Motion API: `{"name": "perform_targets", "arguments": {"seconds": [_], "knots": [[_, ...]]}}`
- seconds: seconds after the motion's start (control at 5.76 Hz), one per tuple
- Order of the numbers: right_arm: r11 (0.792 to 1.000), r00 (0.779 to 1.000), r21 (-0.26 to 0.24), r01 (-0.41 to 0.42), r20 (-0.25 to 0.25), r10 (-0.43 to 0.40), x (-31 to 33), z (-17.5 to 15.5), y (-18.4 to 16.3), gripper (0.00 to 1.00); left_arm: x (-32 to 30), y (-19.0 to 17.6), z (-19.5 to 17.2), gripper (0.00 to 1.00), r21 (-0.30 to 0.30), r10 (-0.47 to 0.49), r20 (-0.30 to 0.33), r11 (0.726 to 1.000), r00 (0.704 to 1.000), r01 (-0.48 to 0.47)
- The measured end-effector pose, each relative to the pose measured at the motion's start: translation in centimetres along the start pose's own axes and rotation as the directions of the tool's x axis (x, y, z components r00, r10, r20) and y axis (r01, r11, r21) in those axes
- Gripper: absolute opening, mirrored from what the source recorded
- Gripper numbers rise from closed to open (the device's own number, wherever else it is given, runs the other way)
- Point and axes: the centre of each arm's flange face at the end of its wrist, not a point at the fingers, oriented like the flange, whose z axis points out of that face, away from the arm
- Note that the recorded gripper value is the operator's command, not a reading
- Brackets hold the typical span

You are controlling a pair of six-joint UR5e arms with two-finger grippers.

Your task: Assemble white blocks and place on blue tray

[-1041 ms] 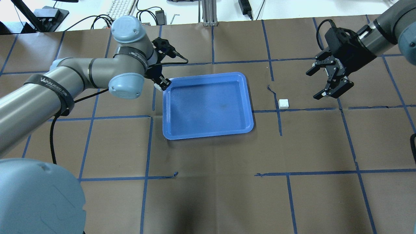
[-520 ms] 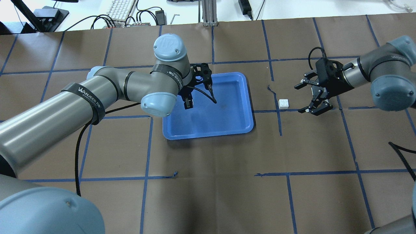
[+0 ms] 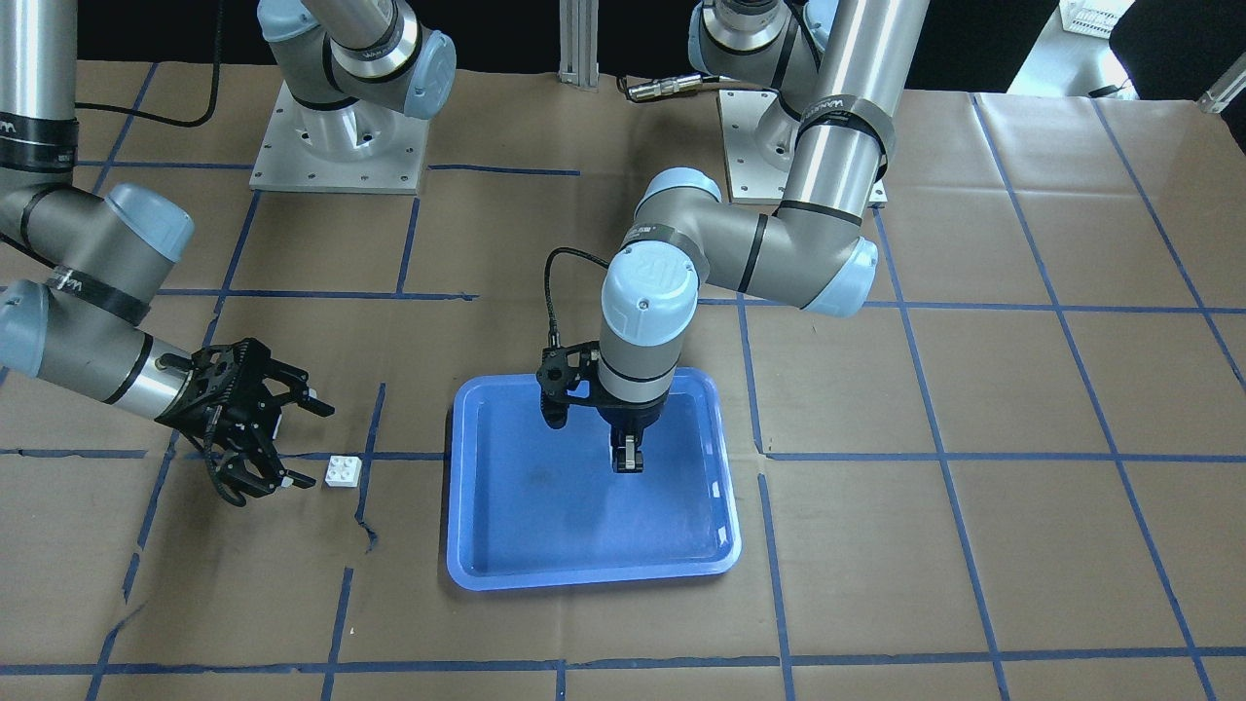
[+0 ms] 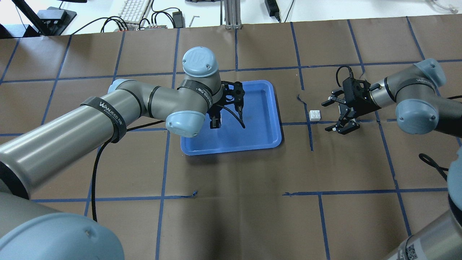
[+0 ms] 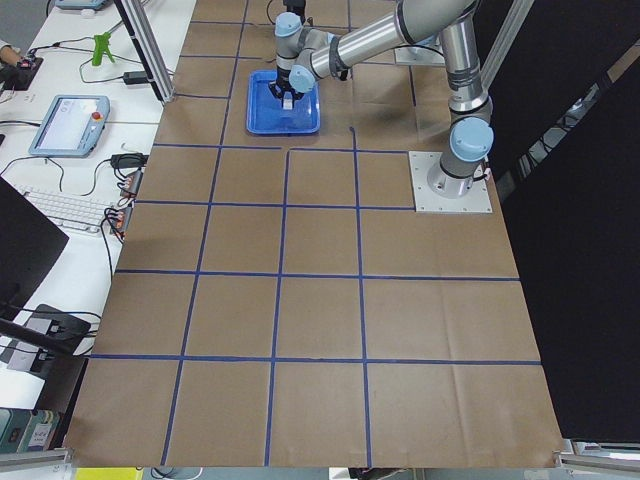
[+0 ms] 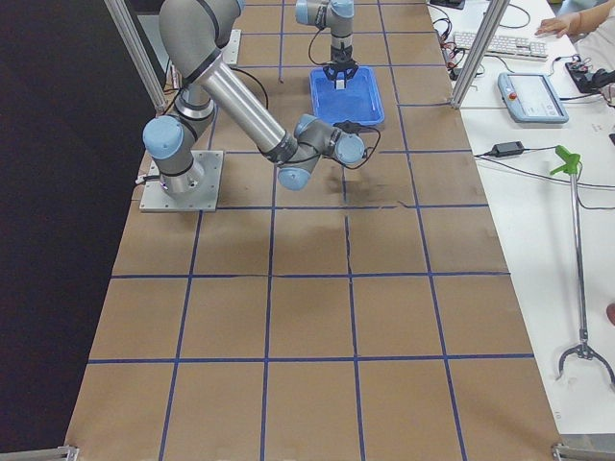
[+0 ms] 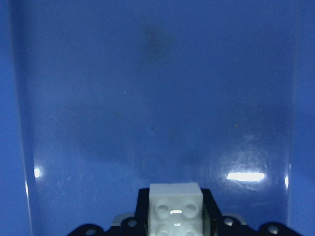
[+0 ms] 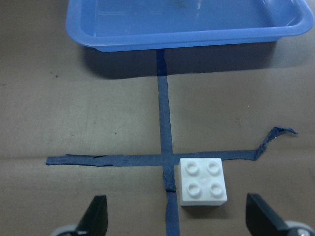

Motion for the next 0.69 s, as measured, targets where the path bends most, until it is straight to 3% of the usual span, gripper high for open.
{"name": "perform_targets", "arguments": {"seconds": [0.17, 0.52, 0.69], "knots": [[0.999, 1.0, 0.035, -0.002, -0.015, 0.003, 0.3, 0.6, 0.1, 1.0, 0.2, -0.7, 0.2, 0.1, 0.003, 0.007, 0.005, 1.0, 1.0, -0.007], [0.999, 1.0, 0.054, -0.002, -0.017, 0.003, 0.3, 1.2, 0.2, 0.98, 0.6, -1.4, 1.0, 0.11, 0.002, 0.008, -0.004, 1.0, 1.0, -0.008], [0.998, 1.0, 0.055, -0.002, -0.017, 0.003, 0.3, 1.2, 0.2, 0.89, 0.7, -1.5, 1.6, 0.12, -0.002, 0.006, -0.014, 1.0, 1.0, -0.007]]}}
